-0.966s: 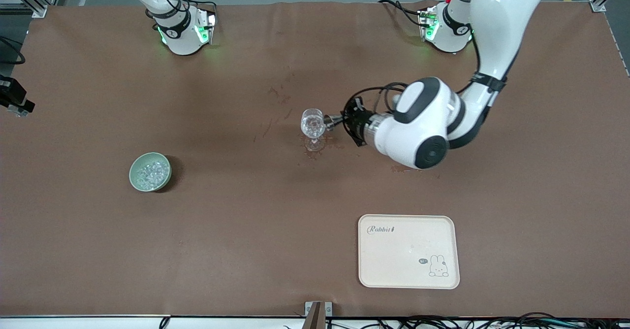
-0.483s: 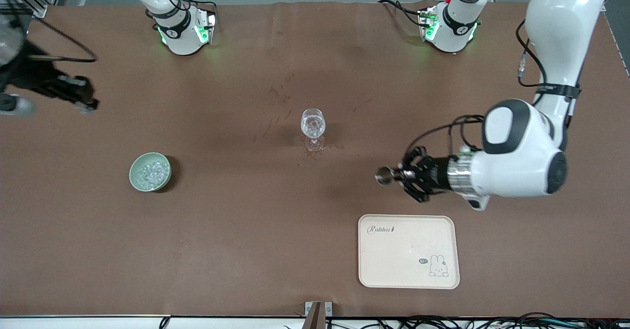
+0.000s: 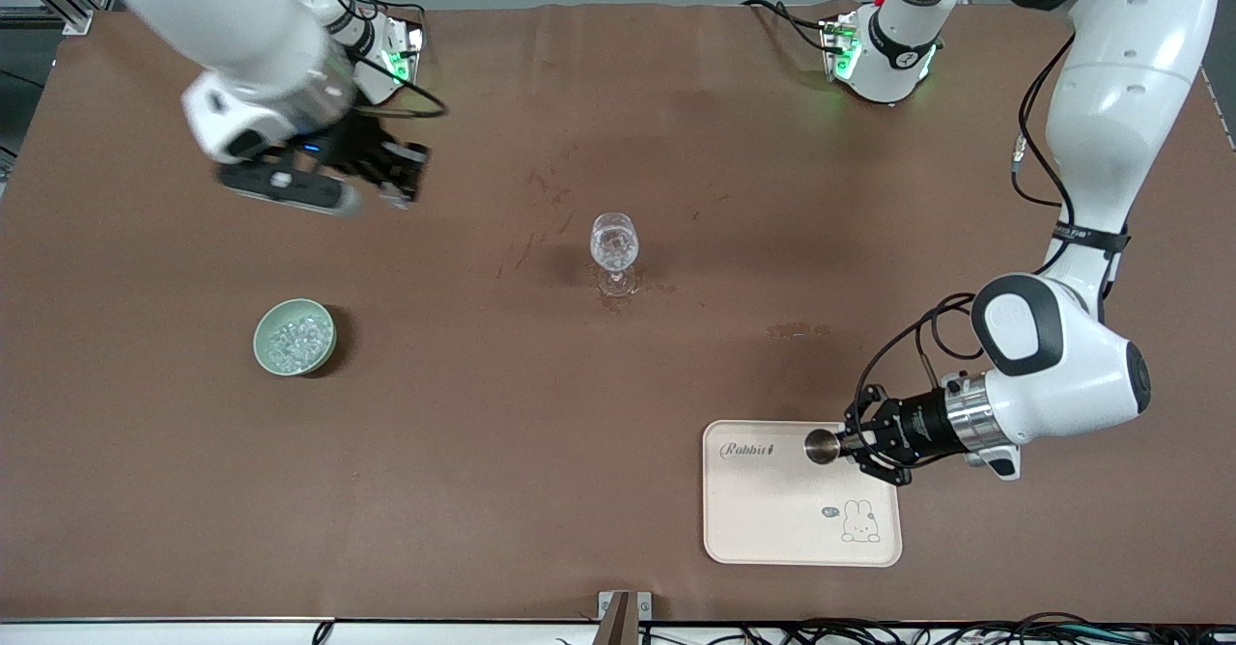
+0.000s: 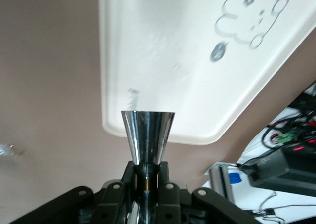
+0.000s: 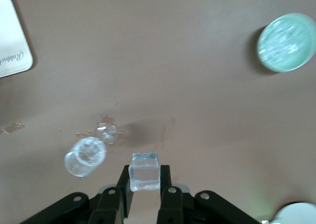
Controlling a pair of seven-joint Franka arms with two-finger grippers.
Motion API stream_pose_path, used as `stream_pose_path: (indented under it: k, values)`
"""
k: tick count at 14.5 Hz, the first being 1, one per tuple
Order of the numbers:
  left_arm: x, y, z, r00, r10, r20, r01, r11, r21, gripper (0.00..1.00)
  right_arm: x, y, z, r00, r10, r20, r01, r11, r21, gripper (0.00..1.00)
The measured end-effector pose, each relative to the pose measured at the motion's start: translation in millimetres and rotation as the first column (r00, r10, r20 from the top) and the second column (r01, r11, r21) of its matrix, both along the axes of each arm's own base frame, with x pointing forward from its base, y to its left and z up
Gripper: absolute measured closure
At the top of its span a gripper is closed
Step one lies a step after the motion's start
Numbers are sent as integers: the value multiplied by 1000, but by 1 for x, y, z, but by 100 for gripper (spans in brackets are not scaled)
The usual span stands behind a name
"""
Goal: Pour wine and add ice with both arms
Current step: 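Move the left gripper to the tray while the right gripper carries ice to the glass, then open the right gripper over the glass while the left gripper sets the jigger down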
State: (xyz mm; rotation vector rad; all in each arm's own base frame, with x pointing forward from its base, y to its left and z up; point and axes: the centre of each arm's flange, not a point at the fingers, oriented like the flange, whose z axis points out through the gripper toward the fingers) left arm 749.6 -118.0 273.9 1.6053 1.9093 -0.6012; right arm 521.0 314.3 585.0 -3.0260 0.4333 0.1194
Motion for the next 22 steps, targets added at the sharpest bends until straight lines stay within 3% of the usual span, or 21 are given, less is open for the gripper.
stream_pose_path:
  k: [3,6,9,12,14,17,22]
  values:
    - [11,32,-35,999,24,40,-20,995,-96,79,-5,60,-51,998,-59,-37,59,998,-5,74]
    - [11,44,-59,992,3,125,20,983,-182,79,-23,115,-86,991,-122,-48,121,993,-9,74]
    - [8,38,-79,989,-27,145,55,979,-195,79,-43,152,-110,989,-135,-67,134,991,-9,74]
    - [3,36,-104,983,-69,170,101,977,-189,79,-47,165,-123,990,-123,-75,123,992,-2,74]
    - [-1,40,-122,985,-61,163,94,973,-208,79,-48,171,-134,990,-115,-84,115,993,-1,74]
    - [-2,44,-127,992,6,128,36,944,-328,79,-49,175,-146,989,-108,-96,107,994,-11,74]
    - [-6,48,-138,995,60,75,-23,906,-422,79,-53,185,-171,989,-89,-116,85,996,-35,74]
